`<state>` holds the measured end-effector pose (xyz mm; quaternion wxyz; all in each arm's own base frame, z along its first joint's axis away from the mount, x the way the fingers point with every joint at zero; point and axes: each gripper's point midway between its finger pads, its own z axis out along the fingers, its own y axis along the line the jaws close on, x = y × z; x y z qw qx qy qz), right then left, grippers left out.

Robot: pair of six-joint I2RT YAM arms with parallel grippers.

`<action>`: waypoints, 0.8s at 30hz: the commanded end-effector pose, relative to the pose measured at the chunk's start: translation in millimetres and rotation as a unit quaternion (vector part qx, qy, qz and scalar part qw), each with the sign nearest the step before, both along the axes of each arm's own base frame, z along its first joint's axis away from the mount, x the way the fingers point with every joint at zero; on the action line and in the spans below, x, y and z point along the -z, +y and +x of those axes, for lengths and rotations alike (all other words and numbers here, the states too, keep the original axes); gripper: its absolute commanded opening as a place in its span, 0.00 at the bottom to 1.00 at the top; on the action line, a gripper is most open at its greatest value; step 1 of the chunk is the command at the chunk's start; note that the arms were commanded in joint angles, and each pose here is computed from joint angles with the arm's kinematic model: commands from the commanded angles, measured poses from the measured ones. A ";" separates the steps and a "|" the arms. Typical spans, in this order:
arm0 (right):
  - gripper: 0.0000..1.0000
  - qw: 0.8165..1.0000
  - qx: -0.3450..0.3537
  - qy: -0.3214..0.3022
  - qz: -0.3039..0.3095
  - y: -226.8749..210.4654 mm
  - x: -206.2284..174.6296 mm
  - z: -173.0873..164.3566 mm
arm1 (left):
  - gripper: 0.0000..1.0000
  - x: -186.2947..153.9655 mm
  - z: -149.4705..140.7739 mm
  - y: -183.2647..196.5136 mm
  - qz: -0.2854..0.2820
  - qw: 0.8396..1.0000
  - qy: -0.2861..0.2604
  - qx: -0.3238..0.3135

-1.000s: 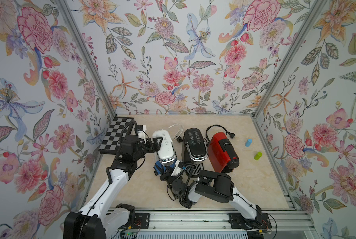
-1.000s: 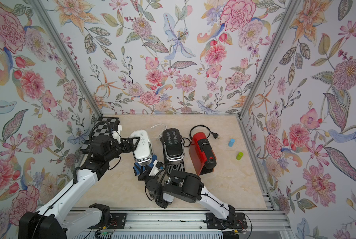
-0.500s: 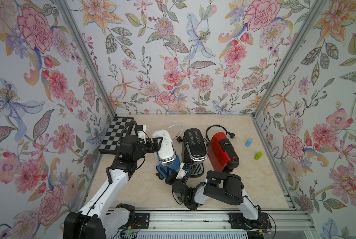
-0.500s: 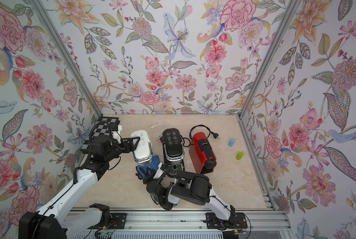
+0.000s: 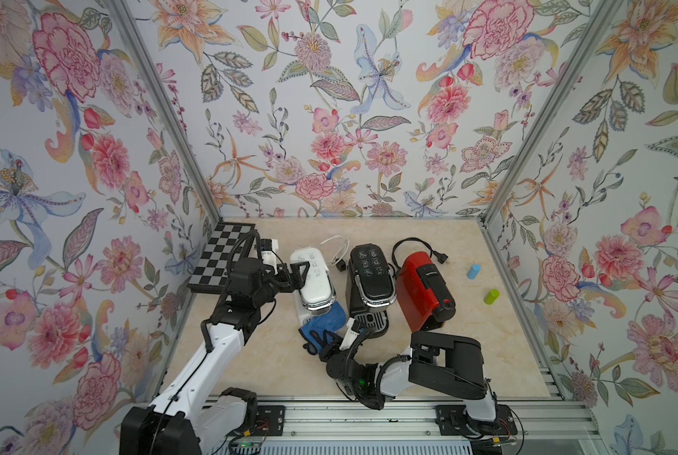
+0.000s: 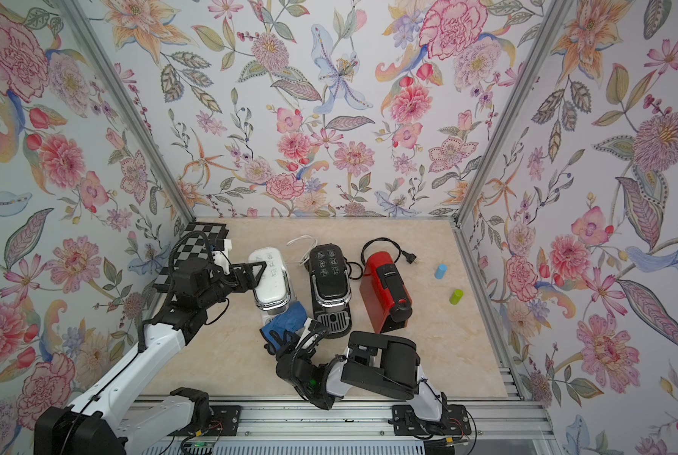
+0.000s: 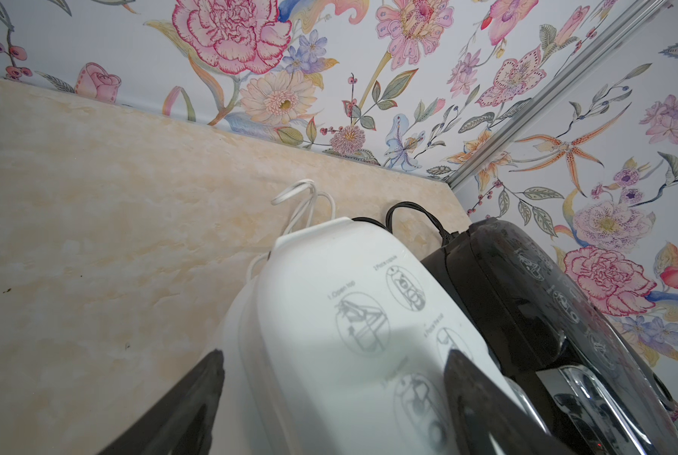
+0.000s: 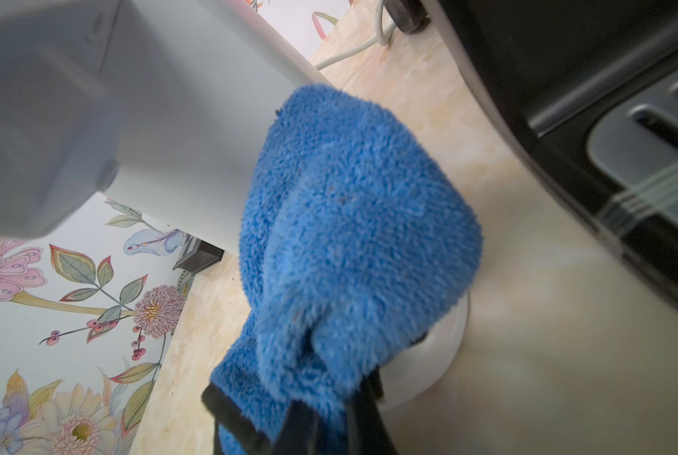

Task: Wipe the surface of a coffee machine
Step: Wipe the dirt from the surface of the coffee machine.

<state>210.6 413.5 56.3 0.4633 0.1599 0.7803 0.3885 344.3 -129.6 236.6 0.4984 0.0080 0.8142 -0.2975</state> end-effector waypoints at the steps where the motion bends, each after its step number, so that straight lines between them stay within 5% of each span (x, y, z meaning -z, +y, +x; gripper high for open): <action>1: 0.00 0.998 -0.024 0.023 -0.053 1.4 40.5 9.2 | 0.88 9.8 -5.2 0.8 0.005 1.000 0.014 0.007; 12: 0.00 0.996 -0.064 0.005 -0.068 51.9 42.6 19.0 | 0.88 12.7 -3.9 6.1 0.013 1.000 0.018 -0.002; 24: 0.00 0.994 -0.042 -0.049 -0.091 22.4 5.4 39.6 | 0.88 13.2 -4.2 5.4 0.010 1.000 0.019 0.001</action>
